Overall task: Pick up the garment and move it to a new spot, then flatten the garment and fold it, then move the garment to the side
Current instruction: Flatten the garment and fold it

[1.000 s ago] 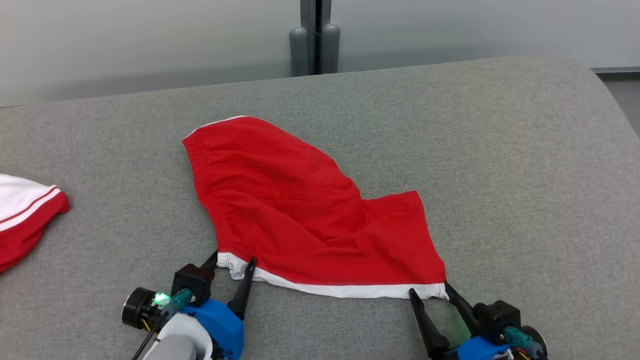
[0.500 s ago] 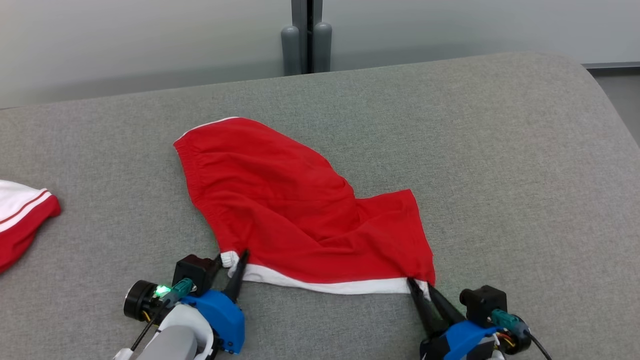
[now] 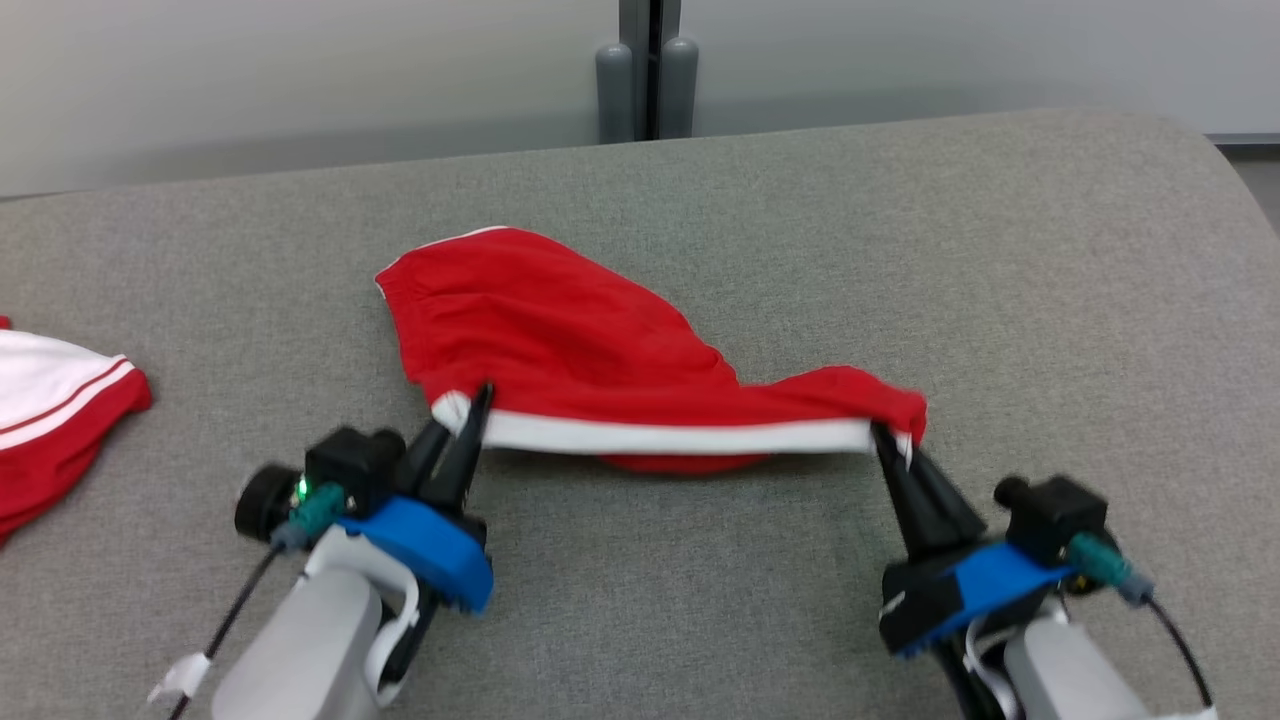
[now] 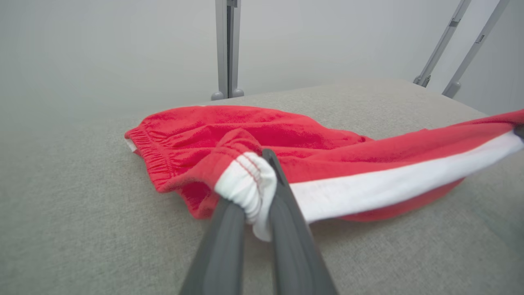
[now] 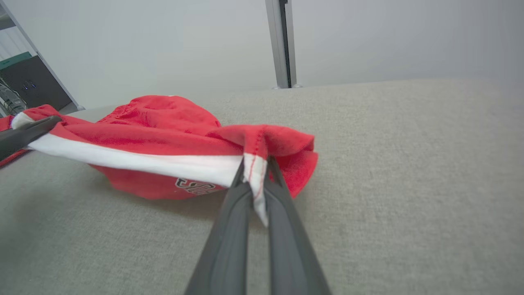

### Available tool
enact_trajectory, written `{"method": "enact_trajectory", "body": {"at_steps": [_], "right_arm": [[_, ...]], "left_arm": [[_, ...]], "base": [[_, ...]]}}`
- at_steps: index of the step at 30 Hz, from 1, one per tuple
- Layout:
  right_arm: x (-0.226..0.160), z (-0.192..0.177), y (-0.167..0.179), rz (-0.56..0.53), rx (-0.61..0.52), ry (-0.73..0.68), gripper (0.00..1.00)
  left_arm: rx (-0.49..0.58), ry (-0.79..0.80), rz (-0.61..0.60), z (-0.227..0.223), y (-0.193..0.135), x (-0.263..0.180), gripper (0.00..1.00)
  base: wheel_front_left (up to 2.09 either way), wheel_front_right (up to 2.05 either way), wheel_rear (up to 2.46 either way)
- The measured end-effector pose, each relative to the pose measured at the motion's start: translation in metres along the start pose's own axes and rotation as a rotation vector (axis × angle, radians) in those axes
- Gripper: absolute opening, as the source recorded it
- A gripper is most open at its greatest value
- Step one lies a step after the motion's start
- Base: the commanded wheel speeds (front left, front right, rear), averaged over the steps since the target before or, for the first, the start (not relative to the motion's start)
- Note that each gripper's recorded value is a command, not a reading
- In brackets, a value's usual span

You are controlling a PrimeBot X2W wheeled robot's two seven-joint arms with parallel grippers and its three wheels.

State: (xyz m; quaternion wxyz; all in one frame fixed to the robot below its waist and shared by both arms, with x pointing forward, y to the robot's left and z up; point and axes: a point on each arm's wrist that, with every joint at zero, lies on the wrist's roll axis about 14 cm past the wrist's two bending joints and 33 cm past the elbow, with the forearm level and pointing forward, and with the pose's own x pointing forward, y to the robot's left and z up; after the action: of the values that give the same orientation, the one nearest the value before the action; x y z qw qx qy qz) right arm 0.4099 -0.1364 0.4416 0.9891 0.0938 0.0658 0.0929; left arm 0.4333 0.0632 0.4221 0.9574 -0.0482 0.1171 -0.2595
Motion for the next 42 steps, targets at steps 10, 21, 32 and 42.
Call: {"method": "enact_trajectory", "body": {"at_steps": [10,21,32,42], "right_arm": [[0.090,0.119,-0.004,0.075,-0.114,-0.272,0.00],[0.189,0.254,-0.008,0.106,-0.217,-0.491,0.00],[0.228,0.268,-0.019,0.084,-0.214,-0.471,0.00],[0.204,0.151,-0.028,0.102,-0.148,-0.275,0.00]], "left_arm": [[0.124,-0.256,-0.070,0.121,0.014,0.070,0.00],[0.237,-0.479,-0.100,0.268,0.035,0.144,0.00],[0.259,-0.512,-0.119,0.290,0.035,0.168,0.00],[0.128,-0.279,-0.136,0.155,0.038,0.164,0.00]], "base": [[0.00,0.00,0.00],[0.00,0.00,0.00],[0.00,0.00,0.00],[0.00,0.00,0.00]]}}
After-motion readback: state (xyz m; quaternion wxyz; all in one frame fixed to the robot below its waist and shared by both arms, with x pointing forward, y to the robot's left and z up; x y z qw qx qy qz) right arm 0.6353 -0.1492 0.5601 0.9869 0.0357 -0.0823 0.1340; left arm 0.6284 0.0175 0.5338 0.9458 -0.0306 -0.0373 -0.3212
